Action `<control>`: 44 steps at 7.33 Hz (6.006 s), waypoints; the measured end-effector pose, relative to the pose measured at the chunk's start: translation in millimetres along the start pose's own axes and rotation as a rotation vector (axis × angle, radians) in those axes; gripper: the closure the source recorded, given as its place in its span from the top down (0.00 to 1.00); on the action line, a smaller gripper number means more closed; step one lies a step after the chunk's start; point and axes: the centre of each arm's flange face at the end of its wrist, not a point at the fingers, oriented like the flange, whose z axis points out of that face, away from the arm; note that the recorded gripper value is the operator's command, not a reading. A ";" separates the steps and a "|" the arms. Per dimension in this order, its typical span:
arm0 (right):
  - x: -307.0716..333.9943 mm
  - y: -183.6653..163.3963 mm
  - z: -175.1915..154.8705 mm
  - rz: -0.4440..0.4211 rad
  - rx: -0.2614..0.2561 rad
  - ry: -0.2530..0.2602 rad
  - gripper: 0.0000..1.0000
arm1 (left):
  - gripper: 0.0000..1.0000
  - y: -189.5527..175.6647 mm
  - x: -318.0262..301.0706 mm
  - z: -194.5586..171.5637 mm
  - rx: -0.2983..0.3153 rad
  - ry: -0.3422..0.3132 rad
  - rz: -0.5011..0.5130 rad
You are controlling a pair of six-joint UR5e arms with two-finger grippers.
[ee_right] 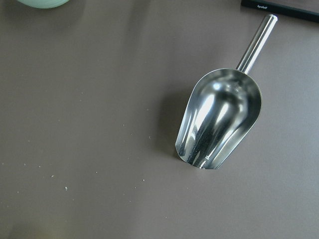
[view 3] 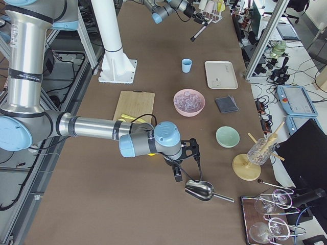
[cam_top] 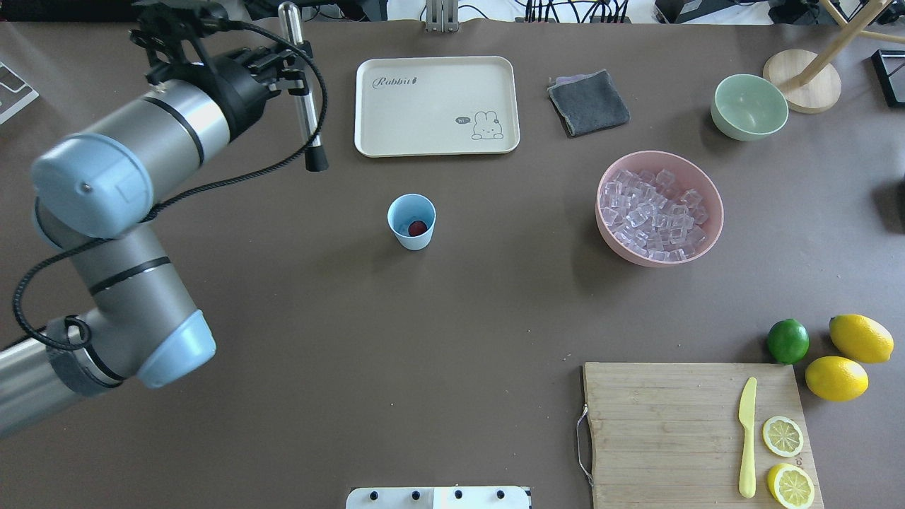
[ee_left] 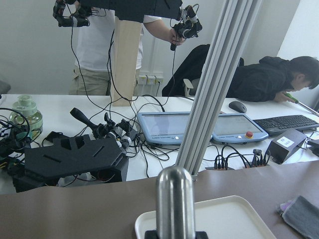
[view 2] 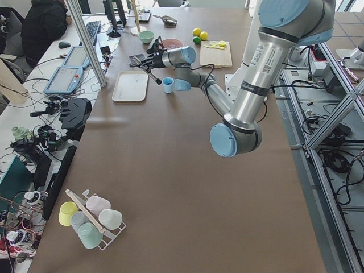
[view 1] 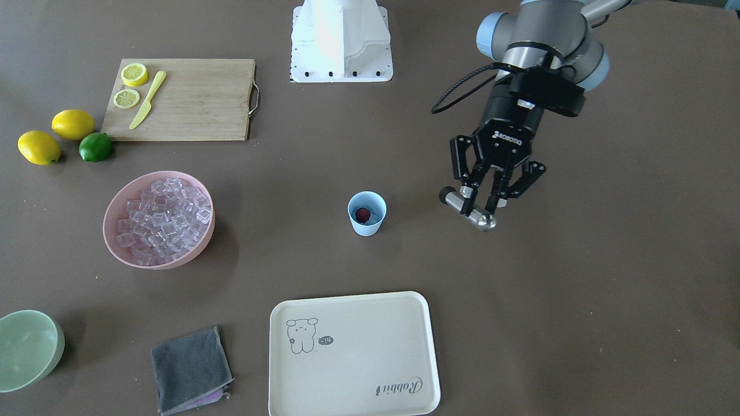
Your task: Mash ice and strawberries in cup
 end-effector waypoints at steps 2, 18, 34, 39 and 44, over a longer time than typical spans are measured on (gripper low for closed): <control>1.0 1.5 1.2 0.005 -0.005 -0.001 0.99 | 0.27 40.5 77.6 13.4 0.086 -0.088 0.012; 4.3 9.5 4.3 0.012 -0.014 0.005 0.99 | 0.27 119.4 96.6 28.0 0.057 -0.138 0.041; 1.9 10.0 -4.9 0.011 0.005 0.002 0.99 | 0.98 91.9 -502.4 -60.4 -1.009 -0.340 0.027; 3.8 15.5 -4.8 0.016 0.004 0.006 0.99 | 0.98 4.5 -509.9 -69.9 -0.918 -0.280 -0.079; 4.5 10.3 -4.6 0.018 0.002 0.010 0.99 | 0.98 -73.7 -579.1 -162.3 -0.895 -0.163 -0.209</control>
